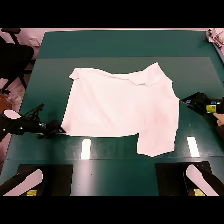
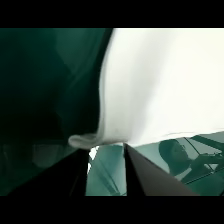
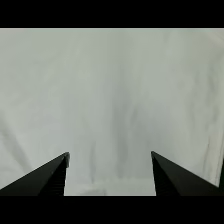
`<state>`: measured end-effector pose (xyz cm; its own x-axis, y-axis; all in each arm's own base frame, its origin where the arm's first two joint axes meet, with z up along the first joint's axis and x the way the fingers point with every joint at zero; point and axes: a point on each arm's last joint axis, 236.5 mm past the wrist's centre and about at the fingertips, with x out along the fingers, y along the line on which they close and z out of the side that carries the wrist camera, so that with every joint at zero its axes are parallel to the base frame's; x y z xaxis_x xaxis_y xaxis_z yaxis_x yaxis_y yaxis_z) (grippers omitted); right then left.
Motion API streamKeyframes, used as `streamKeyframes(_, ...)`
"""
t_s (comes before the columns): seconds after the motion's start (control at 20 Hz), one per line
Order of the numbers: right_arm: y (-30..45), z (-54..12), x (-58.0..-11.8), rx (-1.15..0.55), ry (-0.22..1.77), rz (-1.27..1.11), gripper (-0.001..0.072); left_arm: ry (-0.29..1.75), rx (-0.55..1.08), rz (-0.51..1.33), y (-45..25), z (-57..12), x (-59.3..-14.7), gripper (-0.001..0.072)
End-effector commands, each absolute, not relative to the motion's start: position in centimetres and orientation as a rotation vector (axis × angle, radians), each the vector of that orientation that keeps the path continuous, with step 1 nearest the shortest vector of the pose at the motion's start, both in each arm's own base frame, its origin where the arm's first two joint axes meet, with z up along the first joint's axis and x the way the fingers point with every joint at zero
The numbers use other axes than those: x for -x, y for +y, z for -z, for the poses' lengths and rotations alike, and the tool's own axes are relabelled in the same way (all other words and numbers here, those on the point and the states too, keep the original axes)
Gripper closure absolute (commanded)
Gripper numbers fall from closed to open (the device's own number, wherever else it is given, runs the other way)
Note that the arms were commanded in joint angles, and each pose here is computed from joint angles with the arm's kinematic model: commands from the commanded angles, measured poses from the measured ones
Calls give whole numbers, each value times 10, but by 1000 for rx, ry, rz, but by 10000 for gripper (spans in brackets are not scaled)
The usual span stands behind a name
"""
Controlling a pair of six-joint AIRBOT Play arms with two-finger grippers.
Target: Fold the shirts.
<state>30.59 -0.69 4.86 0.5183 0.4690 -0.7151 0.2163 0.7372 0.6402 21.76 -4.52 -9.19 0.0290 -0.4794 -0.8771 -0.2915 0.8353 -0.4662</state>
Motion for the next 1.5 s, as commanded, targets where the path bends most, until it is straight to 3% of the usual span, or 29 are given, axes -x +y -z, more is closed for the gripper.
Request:
streamKeyframes(0.0, -10, -49, -309, -756, 1027, -159, 127, 1676, 515, 137, -25, 84, -199, 81)
streamKeyframes(0.55, -14, -49, -314, -753, 1005, -141, 127, 1526, 549, 183, -31, 61, -244, 80)
streamKeyframes(1.0, -14, -49, -314, -755, 1006, -142, 127, 1524, 594, 212, -46, 89, -229, 85)
streamKeyframes(1.1, -13, -49, -313, -755, 1009, -145, 126, 1480, 609, 249, -52, 87, -237, 261)
streamKeyframes(1.35, -13, -49, -313, -755, 1009, -145, 127, 1466, 571, 233, -45, 90, -240, 265)
streamKeyframes(1.4, -14, -49, -313, -755, 1008, -144, 127, 1461, 572, 231, -45, 90, -241, 350)
streamKeyframes(1.45, -13, -49, -313, -755, 1008, -145, 127, 1457, 574, 230, -45, 90, -242, 553)
